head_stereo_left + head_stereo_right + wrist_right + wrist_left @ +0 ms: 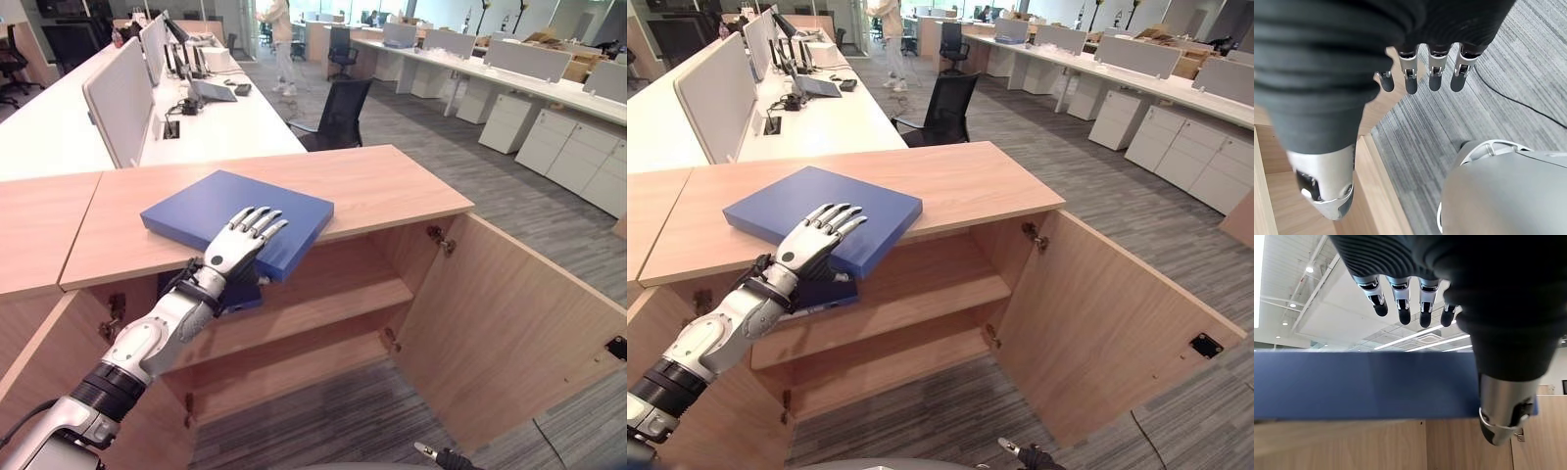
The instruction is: Put the empty folder in the office cabinet
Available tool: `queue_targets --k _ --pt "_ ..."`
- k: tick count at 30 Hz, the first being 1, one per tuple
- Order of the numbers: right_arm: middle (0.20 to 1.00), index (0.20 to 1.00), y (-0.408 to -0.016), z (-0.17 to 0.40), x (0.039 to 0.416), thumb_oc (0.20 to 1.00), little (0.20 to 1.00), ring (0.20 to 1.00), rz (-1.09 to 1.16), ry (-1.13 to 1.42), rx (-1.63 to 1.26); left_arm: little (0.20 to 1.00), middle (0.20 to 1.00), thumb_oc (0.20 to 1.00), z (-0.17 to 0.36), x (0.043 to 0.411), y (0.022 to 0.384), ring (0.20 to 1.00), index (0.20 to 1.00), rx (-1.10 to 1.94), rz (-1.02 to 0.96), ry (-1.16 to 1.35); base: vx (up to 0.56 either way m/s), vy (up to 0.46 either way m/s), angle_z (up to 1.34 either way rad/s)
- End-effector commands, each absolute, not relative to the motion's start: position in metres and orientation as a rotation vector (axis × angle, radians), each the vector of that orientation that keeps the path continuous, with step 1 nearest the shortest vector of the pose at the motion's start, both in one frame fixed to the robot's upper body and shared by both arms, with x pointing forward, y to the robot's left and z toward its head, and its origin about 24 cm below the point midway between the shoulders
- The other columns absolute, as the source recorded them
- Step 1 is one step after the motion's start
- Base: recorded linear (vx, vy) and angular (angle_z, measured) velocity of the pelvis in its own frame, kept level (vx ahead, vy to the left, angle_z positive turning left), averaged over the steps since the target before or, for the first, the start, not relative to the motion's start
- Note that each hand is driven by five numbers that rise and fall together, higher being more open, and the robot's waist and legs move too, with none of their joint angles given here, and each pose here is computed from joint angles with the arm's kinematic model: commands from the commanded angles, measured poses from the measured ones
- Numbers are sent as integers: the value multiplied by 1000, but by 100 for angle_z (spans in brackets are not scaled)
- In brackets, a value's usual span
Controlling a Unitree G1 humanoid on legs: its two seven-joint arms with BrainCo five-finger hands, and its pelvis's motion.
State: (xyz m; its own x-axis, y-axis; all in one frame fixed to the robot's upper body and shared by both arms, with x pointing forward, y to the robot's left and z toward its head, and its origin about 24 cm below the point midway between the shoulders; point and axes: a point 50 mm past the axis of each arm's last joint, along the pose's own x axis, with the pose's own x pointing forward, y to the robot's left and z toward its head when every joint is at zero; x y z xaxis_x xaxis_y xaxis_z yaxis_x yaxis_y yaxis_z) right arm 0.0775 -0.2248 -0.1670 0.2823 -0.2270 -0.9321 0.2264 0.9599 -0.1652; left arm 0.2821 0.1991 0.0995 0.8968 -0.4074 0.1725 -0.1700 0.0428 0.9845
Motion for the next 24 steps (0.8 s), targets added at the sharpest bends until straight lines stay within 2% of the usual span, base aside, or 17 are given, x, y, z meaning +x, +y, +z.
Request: queue_targets --k 1,10,22,23,24 --pt "1000 1000 -208 -166 93 1000 1000 1000 -257 1189 10 1000 1000 1000 120 285 210 1000 1000 1496 -74 -497 35 -11 0" --pt "1000 1000 -204 -167 90 1000 1000 1000 -233 1192 6 1000 1000 1000 111 285 210 1000 1000 1497 -80 -465 13 -4 -1" --pt "1000 1000 -204 -167 91 1000 1000 1000 -224 1187 -22 1000 1000 1000 110 304 220 1000 1000 1687 -1 -459 -1 -1 -6" --pt "1000 1000 -204 -167 92 1000 1000 1000 -223 1183 -23 548 548 548 109 308 222 548 548 1714 6 -449 0 0 0" --pt "1000 1000 -203 -166 93 1000 1000 1000 -217 1177 -26 256 256 256 105 310 228 256 256 1756 5 -416 0 0 0"
